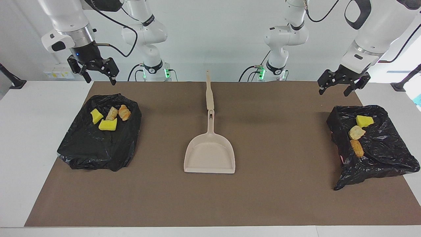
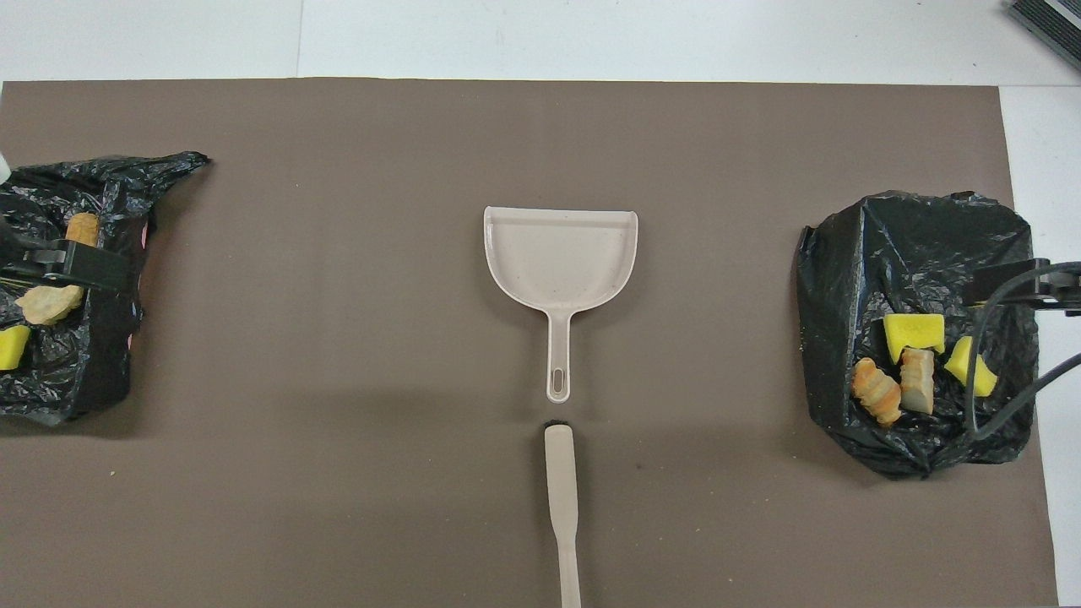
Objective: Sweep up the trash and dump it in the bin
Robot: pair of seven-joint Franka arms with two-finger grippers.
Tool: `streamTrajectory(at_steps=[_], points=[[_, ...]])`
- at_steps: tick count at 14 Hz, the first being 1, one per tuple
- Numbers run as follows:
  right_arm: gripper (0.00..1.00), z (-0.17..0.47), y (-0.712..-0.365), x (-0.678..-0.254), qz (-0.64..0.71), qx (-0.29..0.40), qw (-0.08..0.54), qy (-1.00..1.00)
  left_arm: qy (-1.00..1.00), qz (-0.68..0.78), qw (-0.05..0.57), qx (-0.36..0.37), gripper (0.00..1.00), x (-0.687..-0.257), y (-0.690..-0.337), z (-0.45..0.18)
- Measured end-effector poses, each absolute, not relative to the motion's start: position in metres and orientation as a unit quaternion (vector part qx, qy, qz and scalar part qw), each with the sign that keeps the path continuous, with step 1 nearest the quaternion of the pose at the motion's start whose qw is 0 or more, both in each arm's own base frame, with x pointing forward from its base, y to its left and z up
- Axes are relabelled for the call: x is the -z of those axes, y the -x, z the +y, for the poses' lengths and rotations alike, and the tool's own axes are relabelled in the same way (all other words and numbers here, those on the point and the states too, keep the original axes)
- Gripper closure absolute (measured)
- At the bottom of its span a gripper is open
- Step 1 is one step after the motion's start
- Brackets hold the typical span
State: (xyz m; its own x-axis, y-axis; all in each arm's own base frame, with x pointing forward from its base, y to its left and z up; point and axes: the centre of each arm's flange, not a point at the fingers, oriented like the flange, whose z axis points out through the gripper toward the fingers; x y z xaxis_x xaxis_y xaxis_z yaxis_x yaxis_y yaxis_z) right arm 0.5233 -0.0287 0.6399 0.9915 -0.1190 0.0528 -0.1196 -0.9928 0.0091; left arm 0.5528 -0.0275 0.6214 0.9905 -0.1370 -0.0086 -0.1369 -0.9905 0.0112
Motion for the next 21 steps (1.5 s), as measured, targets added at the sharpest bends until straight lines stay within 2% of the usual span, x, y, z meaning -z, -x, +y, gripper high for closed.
streamTrajectory(at_steps=[21], points=[[0.0, -0.027, -0.516, -0.658, -0.058, -0.037, 0.005, -0.998, -0.997, -0.071, 0.006, 0.025, 0.0, -0.62, -0.547, -0.025]])
